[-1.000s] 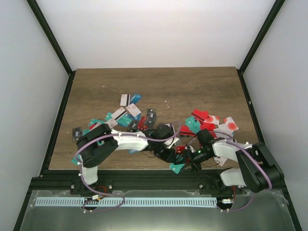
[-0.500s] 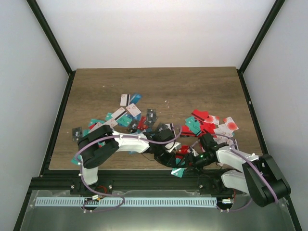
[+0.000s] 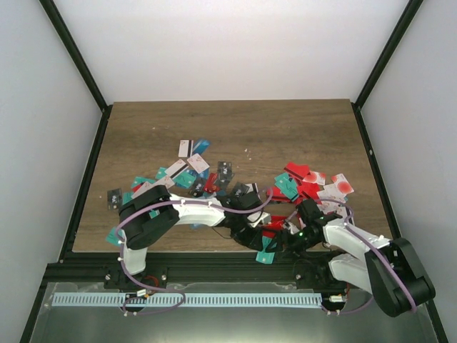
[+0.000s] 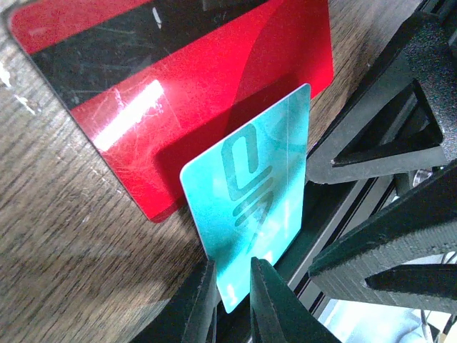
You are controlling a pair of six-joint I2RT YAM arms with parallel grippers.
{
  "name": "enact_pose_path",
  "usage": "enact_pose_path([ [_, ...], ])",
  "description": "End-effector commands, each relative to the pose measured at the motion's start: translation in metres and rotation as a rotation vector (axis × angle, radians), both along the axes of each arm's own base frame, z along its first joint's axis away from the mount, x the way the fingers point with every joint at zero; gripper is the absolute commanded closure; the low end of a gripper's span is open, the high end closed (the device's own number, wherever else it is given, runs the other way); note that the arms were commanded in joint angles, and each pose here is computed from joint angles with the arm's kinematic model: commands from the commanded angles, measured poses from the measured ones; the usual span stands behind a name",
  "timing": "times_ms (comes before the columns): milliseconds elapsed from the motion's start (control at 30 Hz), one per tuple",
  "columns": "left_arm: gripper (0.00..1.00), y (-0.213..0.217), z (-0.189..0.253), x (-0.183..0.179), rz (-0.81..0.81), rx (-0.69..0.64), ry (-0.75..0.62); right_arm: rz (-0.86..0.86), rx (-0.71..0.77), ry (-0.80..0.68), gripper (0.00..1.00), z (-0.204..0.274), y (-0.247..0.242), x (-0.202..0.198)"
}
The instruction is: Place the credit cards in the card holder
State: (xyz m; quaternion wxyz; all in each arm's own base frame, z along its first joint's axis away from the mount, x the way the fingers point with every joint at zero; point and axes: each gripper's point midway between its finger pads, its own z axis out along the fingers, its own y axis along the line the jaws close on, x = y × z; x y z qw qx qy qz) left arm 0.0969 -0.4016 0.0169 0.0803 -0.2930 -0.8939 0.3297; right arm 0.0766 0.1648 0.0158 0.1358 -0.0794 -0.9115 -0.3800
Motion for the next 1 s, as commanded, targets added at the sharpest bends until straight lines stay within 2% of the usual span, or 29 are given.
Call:
enact_pose_path([
  [0, 0.84, 0.032, -0.043, -0.003, 0.007, 0.202, -0.016, -0.011, -0.086, 0.026, 0.35, -0.007, -0.010, -0.003],
  [300, 0.84, 0.031, -0.046, 0.003, 0.010, 0.213, -0.009, -0.008, 0.087, -0.035, 0.39, -0.005, 0.011, 0.008],
  [500, 0.84, 0.030, -0.047, 0.004, 0.012, 0.209, 0.000, -0.008, 0.121, -0.062, 0.44, -0.008, 0.016, 0.015],
  [733, 0.84, 0.032, -0.042, 0.010, 0.024, 0.208, -0.010, -0.003, 0.141, -0.107, 0.75, 0.000, 0.020, 0.024],
  [900, 0.84, 0.029, -0.017, 0.025, 0.065, 0.165, -0.044, 0.017, 0.148, -0.139, 0.99, 0.011, 0.023, 0.031],
  [967, 0.83, 0.026, 0.002, 0.036, 0.097, 0.134, -0.075, 0.025, 0.157, -0.153, 0.99, 0.018, 0.025, 0.035],
])
